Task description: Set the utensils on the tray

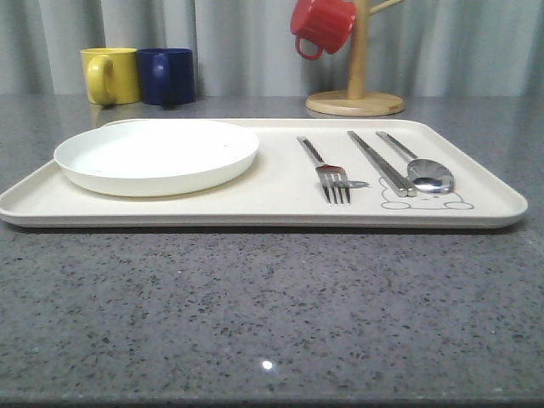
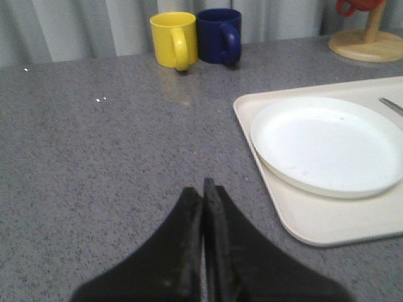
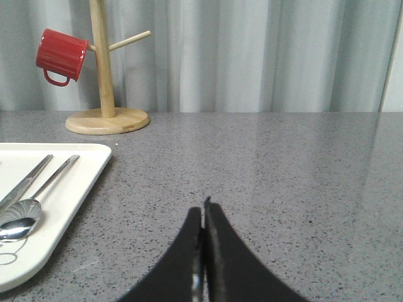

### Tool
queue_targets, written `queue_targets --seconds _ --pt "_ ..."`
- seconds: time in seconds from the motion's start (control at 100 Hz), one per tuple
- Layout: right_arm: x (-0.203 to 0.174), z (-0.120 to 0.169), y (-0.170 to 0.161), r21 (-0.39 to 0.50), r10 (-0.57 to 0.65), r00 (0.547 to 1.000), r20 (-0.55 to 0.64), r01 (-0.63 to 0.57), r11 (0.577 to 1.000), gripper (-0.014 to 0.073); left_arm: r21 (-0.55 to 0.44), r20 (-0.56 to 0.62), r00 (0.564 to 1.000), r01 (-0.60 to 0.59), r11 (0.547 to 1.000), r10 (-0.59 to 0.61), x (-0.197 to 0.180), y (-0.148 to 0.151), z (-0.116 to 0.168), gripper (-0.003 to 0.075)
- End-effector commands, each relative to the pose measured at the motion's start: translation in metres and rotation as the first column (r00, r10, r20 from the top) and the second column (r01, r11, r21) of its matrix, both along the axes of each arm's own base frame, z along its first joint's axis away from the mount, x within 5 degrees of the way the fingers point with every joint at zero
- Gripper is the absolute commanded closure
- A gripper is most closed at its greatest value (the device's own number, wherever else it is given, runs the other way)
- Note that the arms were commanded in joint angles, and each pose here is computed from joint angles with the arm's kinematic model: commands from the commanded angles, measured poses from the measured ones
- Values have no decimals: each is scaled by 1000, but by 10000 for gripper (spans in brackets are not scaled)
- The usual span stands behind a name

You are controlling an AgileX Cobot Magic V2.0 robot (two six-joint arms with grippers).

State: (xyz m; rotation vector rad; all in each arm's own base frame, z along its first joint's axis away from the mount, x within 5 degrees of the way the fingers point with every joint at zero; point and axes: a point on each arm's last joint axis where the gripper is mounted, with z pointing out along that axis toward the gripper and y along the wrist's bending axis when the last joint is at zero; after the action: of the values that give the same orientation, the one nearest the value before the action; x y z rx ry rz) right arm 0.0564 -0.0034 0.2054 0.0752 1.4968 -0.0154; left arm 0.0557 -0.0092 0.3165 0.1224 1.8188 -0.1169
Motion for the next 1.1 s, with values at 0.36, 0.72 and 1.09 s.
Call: queue_targets --seconds 0.36,0.72,1.09 --pt "-2 8 1 -29 8 995 99 -5 1000 652 -35 233 964 -123 992 128 3 8 -71 739" --pt "-2 7 1 -29 8 996 91 -5 1000 652 -63 252 958 -126 990 138 -1 8 -120 739" --pt "-2 7 1 -29 8 996 91 -5 1000 652 -61 243 960 -128 990 139 -1 8 -121 739"
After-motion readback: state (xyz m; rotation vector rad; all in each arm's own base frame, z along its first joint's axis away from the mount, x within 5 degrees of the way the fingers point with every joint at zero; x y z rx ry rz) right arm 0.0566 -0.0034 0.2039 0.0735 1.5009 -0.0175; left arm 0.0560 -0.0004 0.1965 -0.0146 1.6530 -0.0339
